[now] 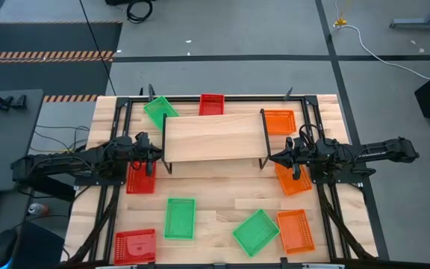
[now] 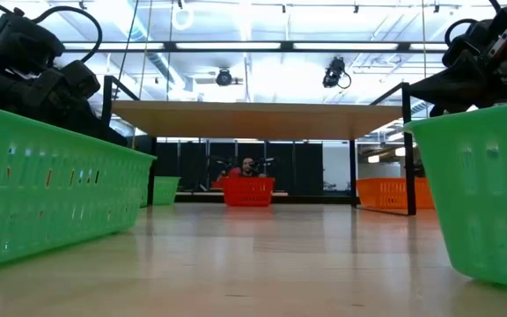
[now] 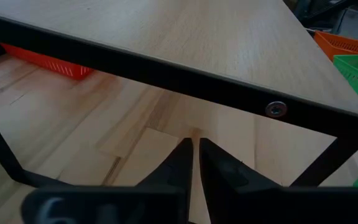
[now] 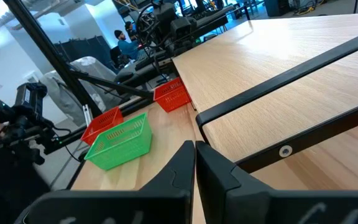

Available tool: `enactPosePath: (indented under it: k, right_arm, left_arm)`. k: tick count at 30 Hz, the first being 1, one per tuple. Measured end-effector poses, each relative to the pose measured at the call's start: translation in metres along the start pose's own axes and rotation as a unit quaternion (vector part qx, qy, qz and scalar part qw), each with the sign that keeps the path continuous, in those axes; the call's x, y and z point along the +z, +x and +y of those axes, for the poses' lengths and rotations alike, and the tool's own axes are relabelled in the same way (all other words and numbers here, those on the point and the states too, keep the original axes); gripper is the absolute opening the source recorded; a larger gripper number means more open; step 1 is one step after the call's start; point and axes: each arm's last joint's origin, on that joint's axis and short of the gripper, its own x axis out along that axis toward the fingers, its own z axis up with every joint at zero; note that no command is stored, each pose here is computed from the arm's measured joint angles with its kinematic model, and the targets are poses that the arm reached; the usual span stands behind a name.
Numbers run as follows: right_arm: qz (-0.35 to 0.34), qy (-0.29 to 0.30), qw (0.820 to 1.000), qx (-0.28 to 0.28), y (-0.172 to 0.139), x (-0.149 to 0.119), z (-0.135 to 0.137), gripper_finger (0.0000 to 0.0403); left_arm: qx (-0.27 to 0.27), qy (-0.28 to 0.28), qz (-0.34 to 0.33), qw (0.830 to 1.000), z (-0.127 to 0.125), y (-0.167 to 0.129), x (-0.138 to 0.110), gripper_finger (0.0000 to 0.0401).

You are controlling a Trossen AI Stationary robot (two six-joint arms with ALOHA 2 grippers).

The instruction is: Stack baskets on shelf by color

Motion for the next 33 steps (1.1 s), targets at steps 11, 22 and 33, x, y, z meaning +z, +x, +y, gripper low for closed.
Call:
enactPosePath:
  k: [11,22,33]
  right_arm:
    - [0.0,0.0,1.0,0.0,0.0,0.0,0.0,0.002]
    - [0.001,0.0,1.0,0.001,0.0,0.0,0.0,0.002]
    - [-0.007,-0.044,0.999,-0.009,0.0,0.001,0.0,0.002]
  left_arm:
    - [0.0,0.0,0.0,1.0,0.0,0.0,0.0,0.0035]
    - [-0.071,-0.117,-0.071,0.988,-0.009,-0.005,0.034,0.0029]
    - [-0.1,-0.082,-0.009,0.992,-0.032,-0.027,0.145,0.0032]
